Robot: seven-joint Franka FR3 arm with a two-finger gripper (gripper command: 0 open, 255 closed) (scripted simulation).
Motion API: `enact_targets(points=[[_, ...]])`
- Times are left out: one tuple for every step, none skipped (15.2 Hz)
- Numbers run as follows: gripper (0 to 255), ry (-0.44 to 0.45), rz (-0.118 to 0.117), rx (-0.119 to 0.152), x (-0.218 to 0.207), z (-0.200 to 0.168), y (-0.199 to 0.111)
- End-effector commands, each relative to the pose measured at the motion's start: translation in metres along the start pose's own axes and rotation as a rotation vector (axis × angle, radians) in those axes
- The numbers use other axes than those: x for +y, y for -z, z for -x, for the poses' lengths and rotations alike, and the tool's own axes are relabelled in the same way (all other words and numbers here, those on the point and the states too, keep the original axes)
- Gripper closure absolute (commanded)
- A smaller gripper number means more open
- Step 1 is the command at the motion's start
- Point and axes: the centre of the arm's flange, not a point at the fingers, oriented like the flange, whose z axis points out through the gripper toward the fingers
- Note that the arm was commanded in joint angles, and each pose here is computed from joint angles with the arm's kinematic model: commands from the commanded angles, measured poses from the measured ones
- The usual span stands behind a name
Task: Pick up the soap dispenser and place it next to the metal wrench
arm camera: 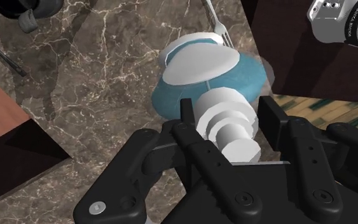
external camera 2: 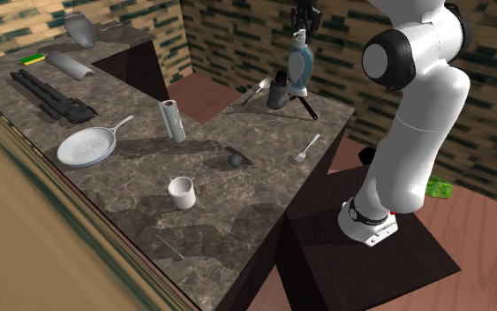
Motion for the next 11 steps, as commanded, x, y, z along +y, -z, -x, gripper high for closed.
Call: enact_targets(points=[[255, 0.000, 0.001, -0.001, 0.002, 0.001, -0.011], [255, 0.000, 0.001, -0.001, 0.003, 0.001, -0.016], [255, 0.000, 0.001, -0.001, 0.003, 0.001, -0.021], [255, 0.000, 0.001, -0.001, 0.004, 0.001, -0.026], [255, 0.000, 0.001, -0.001, 0.005, 0.001, -0.031], [255, 0.000, 0.001, -0.001, 0.006, 0.001, -0.037], [255, 0.000, 0.001, -0.001, 0.007, 0.001, -0.042], [255, 0.000, 0.001, -0.001, 0.008, 0.001, -0.047], [255, 0.000, 0.001, -0.001, 0.009, 0.001, -0.052], [255, 0.000, 0.001, -0.001, 0.009, 0.002, -0.057], [255, 0.000, 0.001, -0.001, 0.010, 0.002, -0.063]])
